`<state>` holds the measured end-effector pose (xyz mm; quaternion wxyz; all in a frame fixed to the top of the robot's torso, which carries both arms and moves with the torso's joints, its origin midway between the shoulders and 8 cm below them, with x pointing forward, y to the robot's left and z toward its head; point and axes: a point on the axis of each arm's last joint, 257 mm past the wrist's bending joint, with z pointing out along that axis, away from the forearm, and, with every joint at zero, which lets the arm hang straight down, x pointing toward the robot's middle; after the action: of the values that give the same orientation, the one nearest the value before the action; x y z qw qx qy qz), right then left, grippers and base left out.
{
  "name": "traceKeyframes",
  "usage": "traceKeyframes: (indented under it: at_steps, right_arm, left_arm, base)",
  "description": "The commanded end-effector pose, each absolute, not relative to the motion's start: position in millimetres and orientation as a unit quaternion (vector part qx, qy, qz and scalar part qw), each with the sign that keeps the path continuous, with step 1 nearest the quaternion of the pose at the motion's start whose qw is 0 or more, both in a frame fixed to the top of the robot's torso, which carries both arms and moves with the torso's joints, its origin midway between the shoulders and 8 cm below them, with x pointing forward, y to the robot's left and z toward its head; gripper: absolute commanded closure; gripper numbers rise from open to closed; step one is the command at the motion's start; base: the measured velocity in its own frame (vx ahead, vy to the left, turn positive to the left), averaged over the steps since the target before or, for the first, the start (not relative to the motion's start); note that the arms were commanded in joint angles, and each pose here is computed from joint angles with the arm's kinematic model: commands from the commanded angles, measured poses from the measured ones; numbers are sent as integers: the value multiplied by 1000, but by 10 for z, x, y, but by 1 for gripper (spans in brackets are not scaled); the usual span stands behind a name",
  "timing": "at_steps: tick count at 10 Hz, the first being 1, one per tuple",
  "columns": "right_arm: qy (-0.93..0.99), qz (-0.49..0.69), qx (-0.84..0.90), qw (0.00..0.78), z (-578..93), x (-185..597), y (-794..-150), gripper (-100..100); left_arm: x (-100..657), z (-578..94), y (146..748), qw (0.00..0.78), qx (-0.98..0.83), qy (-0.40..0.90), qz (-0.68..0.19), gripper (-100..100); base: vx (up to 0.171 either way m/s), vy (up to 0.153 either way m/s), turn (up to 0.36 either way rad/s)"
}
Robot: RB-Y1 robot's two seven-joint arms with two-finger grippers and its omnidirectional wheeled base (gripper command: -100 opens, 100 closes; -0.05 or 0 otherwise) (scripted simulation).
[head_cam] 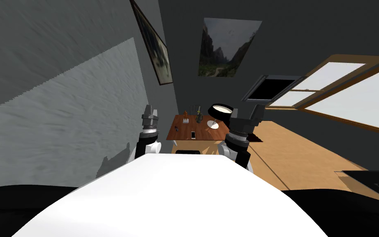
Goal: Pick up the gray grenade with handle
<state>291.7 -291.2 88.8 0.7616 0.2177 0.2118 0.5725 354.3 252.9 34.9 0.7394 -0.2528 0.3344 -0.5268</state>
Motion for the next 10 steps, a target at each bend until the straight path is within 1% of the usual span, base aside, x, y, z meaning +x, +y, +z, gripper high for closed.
traceKeyframes:
  at_steps: [1,10]
  right_arm:
    - [212,572,218,762,888,2917,-2912,0]
    - [212,573,218,762,889,2917,-2912,0]
  left_arm:
    - [3621,226,2558,735,-259,347,-522,-100]
    - [4111,-713,2909,700,-317,423,-479,-100]
  base:
    - [-4,-5,-73]
    - [-15,-9,-106]
